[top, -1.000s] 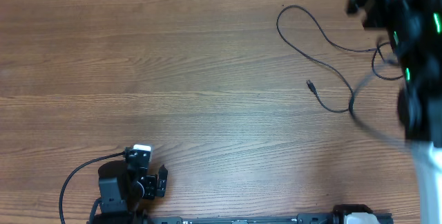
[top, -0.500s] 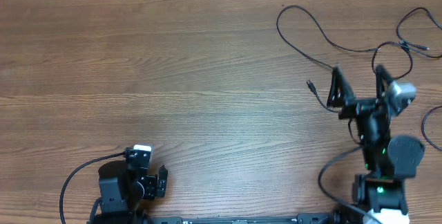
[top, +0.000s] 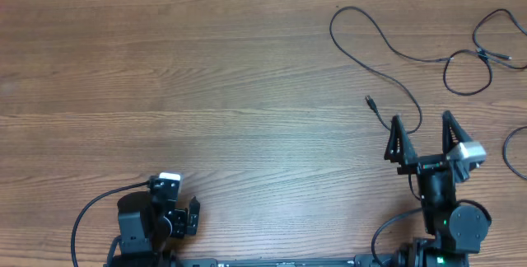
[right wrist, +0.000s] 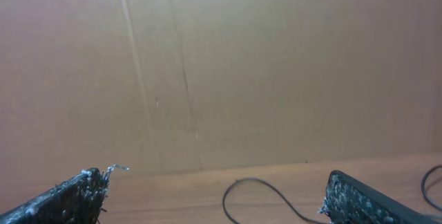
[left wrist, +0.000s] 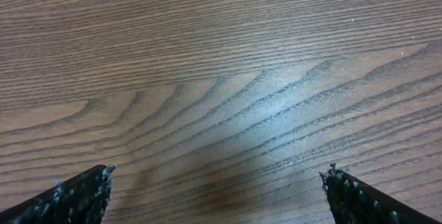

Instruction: Untangle cables

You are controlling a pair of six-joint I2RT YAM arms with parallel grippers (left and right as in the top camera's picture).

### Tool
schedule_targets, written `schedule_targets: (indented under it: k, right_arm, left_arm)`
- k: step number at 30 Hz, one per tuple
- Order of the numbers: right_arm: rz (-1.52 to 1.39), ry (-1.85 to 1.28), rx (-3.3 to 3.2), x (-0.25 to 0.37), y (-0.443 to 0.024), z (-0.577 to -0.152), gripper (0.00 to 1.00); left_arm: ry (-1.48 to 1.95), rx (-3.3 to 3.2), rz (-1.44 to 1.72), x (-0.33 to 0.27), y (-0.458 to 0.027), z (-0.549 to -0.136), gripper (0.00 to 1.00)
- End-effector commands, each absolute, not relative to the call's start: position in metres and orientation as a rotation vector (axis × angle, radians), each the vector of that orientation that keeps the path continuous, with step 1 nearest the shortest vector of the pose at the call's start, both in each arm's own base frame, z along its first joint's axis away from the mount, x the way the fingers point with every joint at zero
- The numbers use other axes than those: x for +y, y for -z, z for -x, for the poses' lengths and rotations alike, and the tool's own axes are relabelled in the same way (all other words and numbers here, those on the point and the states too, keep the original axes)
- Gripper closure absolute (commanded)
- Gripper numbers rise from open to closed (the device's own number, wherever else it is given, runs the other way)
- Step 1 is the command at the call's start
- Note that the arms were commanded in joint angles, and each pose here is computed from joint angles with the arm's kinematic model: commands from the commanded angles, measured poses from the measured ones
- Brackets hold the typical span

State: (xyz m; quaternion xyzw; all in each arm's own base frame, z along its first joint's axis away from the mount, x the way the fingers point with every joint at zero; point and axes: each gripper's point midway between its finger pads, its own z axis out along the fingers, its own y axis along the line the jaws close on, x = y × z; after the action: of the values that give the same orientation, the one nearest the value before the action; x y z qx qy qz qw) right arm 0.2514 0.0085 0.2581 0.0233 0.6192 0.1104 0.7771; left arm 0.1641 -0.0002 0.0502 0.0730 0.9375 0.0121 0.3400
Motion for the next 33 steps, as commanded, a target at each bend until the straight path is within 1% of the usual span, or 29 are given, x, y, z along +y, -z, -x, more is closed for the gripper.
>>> schedule_targets:
  k: [1, 22, 33]
  right_arm:
    - [-0.061, -0.235, 1.331, 0.007, -0.249, -0.246, 0.0]
    - [-0.079, -0.203, 1.337, 0.003, -0.239, -0.237, 0.0]
    - [-0.132, -0.182, 1.441, -0.005, -0.207, -0.244, 0.0]
  left_arm:
    - [-0.02, 2.433, -0.172, -0.001, -0.05, -0.165, 0.0]
    - [-0.019, 2.433, -0.171, -0.001, -0.05, -0.165, 0.0]
    - [-0.02, 2.433, -0.172, -0.001, -0.05, -0.165, 0.0]
